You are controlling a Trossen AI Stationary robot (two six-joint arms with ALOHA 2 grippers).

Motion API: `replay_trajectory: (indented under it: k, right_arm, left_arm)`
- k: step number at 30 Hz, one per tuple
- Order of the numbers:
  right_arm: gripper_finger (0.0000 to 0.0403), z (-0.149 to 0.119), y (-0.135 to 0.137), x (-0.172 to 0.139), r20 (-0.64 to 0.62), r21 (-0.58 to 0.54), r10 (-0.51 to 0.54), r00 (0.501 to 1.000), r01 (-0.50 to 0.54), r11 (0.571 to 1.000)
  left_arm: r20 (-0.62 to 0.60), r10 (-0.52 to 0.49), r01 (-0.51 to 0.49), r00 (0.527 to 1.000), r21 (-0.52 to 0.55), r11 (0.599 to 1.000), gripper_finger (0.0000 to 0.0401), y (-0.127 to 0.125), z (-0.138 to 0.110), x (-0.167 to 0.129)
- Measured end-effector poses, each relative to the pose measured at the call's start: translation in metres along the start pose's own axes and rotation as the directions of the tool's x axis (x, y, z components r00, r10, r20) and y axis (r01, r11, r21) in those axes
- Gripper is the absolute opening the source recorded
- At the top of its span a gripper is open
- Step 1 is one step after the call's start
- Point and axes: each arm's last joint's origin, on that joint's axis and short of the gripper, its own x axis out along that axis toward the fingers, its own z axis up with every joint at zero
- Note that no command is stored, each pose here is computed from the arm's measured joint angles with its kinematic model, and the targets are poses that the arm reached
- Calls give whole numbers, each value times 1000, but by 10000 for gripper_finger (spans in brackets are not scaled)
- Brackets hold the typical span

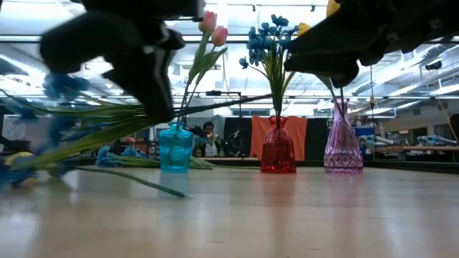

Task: Sort flowers into vase by color
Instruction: Put the bottom blue flower into the red vase

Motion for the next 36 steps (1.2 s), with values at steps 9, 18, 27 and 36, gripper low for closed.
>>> replay_trajectory:
  k: [9,18,27,36]
  right_arm:
    - [190,3,0,0,33,-134,-10,999,15,991]
    - [153,6,0,0,57,-143,-22,998,30,989]
    - [32,5,-4,2,50,-127,-63,997,69,989]
    - [15,6,-11,5,45,-86,-90,995,93,992]
  left_arm:
    - [159,25,-12,987,-82,997,37,10,22,7]
    - [194,127,-105,973,-121,987,37,14,25,7]
    - [225,140,-114,964,-125,986,37,13,28,6]
    - [210,155,-129,965,-131,983,58,14,30,-1]
